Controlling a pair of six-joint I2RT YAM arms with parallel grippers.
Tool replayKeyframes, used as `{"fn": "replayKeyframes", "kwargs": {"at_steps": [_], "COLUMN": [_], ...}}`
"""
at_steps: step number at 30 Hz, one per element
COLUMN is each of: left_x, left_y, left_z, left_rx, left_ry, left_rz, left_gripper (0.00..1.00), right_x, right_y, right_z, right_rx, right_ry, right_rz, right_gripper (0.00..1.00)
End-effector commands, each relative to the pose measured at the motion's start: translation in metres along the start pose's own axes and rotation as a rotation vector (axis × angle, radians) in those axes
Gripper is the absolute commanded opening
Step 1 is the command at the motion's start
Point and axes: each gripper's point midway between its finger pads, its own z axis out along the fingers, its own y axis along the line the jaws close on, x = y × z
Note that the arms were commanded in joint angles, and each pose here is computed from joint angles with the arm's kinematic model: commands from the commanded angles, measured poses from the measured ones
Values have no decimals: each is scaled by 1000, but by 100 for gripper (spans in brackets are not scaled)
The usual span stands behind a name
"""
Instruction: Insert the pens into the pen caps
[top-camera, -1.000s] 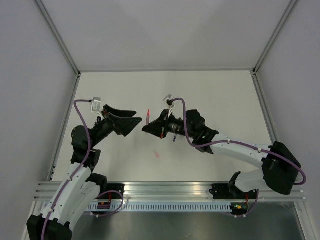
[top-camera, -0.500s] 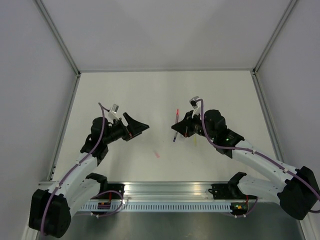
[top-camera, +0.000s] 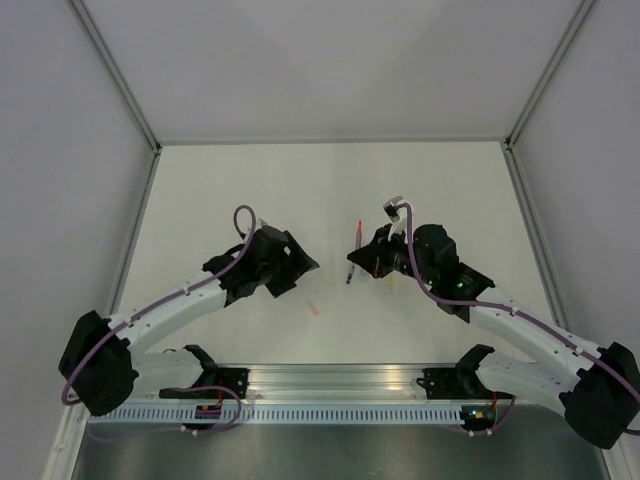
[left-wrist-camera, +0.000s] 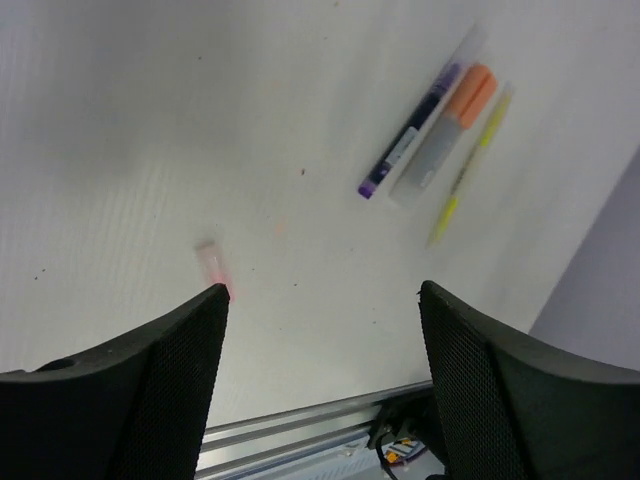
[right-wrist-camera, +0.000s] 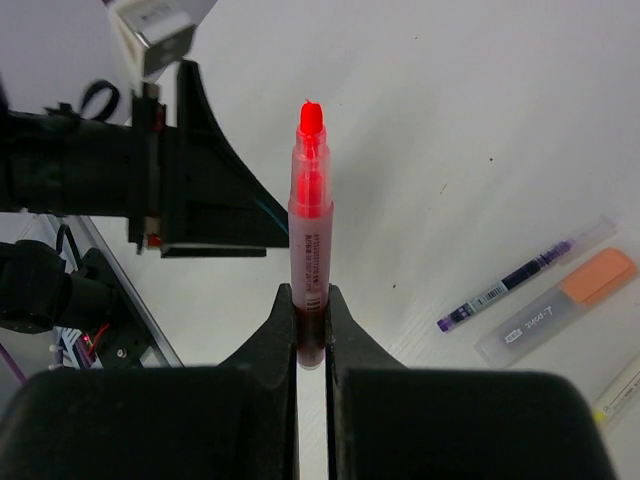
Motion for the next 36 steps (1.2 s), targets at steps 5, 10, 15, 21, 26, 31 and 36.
{"fn": "replayKeyframes", "kwargs": {"at_steps": [5,10,15,21,26,31,36], "left_x": [28,41,48,53,57,65,70], "left_y": [51,63,73,70,62,71,73], "left_z": [24,36,42,51,56,55,49], "left_rx": [-412,-471,-520,-551,-561,-645,-673], "left_ry": [12,41,51,59,61,68,59], "left_rz": [-104,-149,-160,-148,-139,-164,-176], "left_gripper": [74,67,58,59,60,58,53], "right_x": [-10,-12,-14,-15,-15,-16,-19], "right_y": [-5,-4,-6,-5,-5,-5,-3], "right_z": [-11,-13,-15,-17,-18,-19,-22], "right_rx": [39,40,49,48,51,53,48], "right_ry": [-58,-64,-77,-79,-82,-85,-96], "right_rz": [-41,-45,-49,-52,-53,-58,-62], "right_gripper": [0,0,0,0,0,0,0]}}
